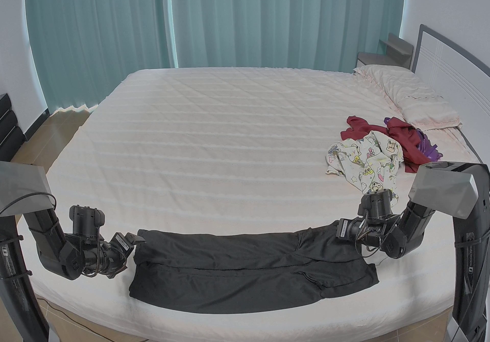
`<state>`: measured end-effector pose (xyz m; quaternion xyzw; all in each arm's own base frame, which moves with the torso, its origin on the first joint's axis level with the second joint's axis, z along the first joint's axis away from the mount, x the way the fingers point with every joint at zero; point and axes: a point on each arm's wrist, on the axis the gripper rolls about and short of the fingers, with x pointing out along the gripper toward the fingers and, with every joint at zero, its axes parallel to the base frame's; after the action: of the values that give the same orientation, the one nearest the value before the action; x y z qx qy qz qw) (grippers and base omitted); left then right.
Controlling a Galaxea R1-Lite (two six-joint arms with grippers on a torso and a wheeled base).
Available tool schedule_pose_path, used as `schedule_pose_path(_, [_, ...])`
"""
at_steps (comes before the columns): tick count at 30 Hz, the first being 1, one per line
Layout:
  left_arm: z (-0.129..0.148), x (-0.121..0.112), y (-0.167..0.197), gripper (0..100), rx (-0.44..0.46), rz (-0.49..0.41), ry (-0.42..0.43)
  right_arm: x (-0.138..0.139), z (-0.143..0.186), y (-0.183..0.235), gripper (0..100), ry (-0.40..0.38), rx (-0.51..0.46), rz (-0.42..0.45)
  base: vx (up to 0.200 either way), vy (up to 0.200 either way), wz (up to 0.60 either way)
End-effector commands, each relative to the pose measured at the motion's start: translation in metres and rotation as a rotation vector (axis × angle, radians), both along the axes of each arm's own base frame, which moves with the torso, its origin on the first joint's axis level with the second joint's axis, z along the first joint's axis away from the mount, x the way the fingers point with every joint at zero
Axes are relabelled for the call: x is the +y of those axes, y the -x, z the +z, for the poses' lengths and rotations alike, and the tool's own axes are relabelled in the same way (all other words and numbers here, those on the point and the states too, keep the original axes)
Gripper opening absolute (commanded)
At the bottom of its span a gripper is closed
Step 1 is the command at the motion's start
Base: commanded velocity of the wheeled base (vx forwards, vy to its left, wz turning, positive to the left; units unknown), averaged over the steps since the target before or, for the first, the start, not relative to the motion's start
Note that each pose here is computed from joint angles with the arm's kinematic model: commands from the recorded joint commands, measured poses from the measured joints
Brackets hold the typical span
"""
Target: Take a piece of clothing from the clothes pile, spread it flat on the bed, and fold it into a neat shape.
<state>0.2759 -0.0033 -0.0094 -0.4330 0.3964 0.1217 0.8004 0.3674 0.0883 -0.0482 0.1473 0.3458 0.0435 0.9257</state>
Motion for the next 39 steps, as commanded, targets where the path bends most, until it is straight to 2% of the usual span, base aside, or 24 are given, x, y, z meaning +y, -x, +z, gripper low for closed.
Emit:
schedule_pose_path(1, [0.000,0.000,0.000,100,0.000,0.000,0.000,-0.002,0.018,0.000,0,-0.021,-0.039,-0.014,0.000,0.000,0.00])
schedule_pose_path(4, [0.000,0.000,0.000,100,0.000,0.000,0.000,-0.001,0.020,0.001,0,-0.022,-0.042,-0.014,0.000,0.000,0.00])
schedule_pose_path(11, [0.000,0.000,0.000,100,0.000,0.000,0.000,0.000,0.003,0.005,0,-0.010,-0.018,-0.004,0.000,0.000,0.00])
schedule_pose_path(12, [0.000,0.000,0.000,100,0.000,0.000,0.000,-0.001,0.001,0.007,100,-0.008,-0.006,-0.005,0.000,0.000,0.00])
schedule_pose_path(19, [-0.001,0.000,0.001,100,0.003,-0.001,0.001,-0.006,0.009,0.008,100,-0.022,-0.025,-0.030,0.000,0.000,0.00])
schedule_pose_path(25, [0.000,0.000,0.000,100,-0.001,0.002,0.003,-0.013,0.029,0.013,100,-0.068,-0.054,-0.183,0.000,0.000,0.00])
schedule_pose_path(28, [0.001,0.000,0.000,100,-0.003,0.001,0.001,-0.013,0.031,0.025,100,-0.102,-0.032,-0.238,0.000,0.000,0.00])
schedule_pose_path(30, [0.002,0.000,-0.002,100,-0.014,0.001,0.001,-0.008,0.040,0.034,100,-0.192,-0.024,-0.288,0.000,0.000,0.00])
schedule_pose_path(33, [0.004,0.000,-0.005,100,-0.024,0.002,0.001,-0.003,0.040,0.040,100,-0.268,0.000,-0.331,0.000,0.000,0.00])
schedule_pose_path(39, [0.011,0.000,-0.019,100,-0.069,0.022,-0.021,-0.004,0.027,0.049,100,-0.314,0.068,-0.335,0.000,0.000,0.00])
